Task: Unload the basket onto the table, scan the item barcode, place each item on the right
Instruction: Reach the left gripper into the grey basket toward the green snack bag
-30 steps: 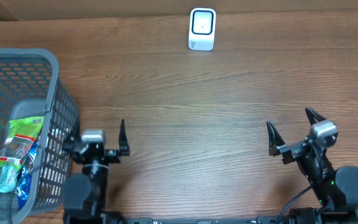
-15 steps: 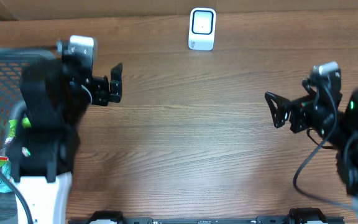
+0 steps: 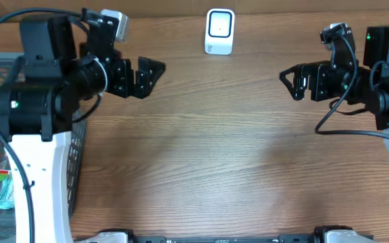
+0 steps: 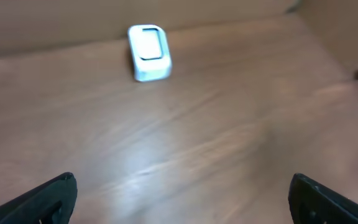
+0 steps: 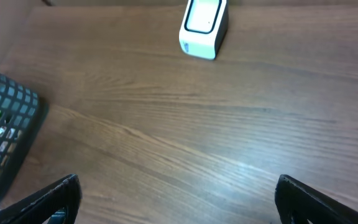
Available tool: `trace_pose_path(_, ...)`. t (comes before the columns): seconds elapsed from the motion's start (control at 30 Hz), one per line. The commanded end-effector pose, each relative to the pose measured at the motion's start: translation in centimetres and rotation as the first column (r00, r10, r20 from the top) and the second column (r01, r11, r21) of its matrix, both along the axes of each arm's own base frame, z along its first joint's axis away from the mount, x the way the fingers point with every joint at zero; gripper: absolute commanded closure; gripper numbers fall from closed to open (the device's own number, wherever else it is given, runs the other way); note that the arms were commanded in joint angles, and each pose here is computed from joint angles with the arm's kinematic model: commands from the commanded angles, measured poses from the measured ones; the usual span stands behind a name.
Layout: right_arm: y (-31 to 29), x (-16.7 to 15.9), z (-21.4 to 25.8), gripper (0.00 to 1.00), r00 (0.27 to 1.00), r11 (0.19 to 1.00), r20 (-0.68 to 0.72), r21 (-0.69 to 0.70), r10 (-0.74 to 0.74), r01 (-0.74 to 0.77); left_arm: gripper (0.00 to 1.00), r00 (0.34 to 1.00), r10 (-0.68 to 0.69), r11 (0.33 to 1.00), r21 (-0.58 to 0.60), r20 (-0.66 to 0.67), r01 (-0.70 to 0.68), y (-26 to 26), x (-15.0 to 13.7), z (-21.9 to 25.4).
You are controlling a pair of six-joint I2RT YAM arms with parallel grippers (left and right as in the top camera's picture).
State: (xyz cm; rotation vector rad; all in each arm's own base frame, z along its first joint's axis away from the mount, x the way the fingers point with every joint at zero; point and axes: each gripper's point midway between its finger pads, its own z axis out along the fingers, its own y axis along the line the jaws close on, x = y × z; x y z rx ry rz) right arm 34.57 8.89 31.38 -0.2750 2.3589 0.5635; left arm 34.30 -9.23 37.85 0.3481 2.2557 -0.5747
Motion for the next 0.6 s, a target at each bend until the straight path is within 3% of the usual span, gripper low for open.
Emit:
trace_pose_path(0.0,0.3,0.6,1.5,0.0,0.999,1.0,0.045,0.019,0.002,-0.003,0.0,0.997,-0.073,0.985,-0.162,-0.034,0.067,-2.2,-1.0,1.4)
trace_pose_path(0.2,0.1,0.9,1.6,0.0,0.998,1.0,0.055,0.009,-0.009,0.008,0.0,0.998,-0.02,0.988,-0.157,-0.053,0.011,-1.6,-0.6,1.3)
trace_pose_path(0.27,0.1,0.9,1.5,0.0,0.998,1.0,0.055,0.009,-0.009,0.008,0.0,0.995,0.071,0.99,-0.119,-0.07,-0.079,-0.3,-0.4,1.3)
trace_pose_path(0.33,0.1,0.8,1.5,0.0,0.999,1.0,0.051,0.009,-0.009,0.008,0.0,0.962,0.254,0.965,-0.041,-0.102,-0.259,2.9,-0.7,1.5)
trace_pose_path(0.4,0.1,0.7,1.4,0.0,0.999,1.0,0.042,0.008,-0.009,0.008,0.0,0.891,0.437,0.899,0.03,-0.12,-0.437,6.4,-1.7,1.8)
trace_pose_path(0.5,0.1,0.3,1.0,0.0,1.0,1.0,0.018,0.007,-0.009,0.009,0.0,0.715,0.69,0.724,0.122,-0.112,-0.679,12.3,-4.2,2.5)
trace_pose_path(0.57,0.1,-0.1,0.6,0.0,1.0,1.0,-0.003,0.006,-0.008,0.008,0.0,0.547,0.83,0.558,0.144,-0.11,-0.817,16.9,-6.3,2.9)
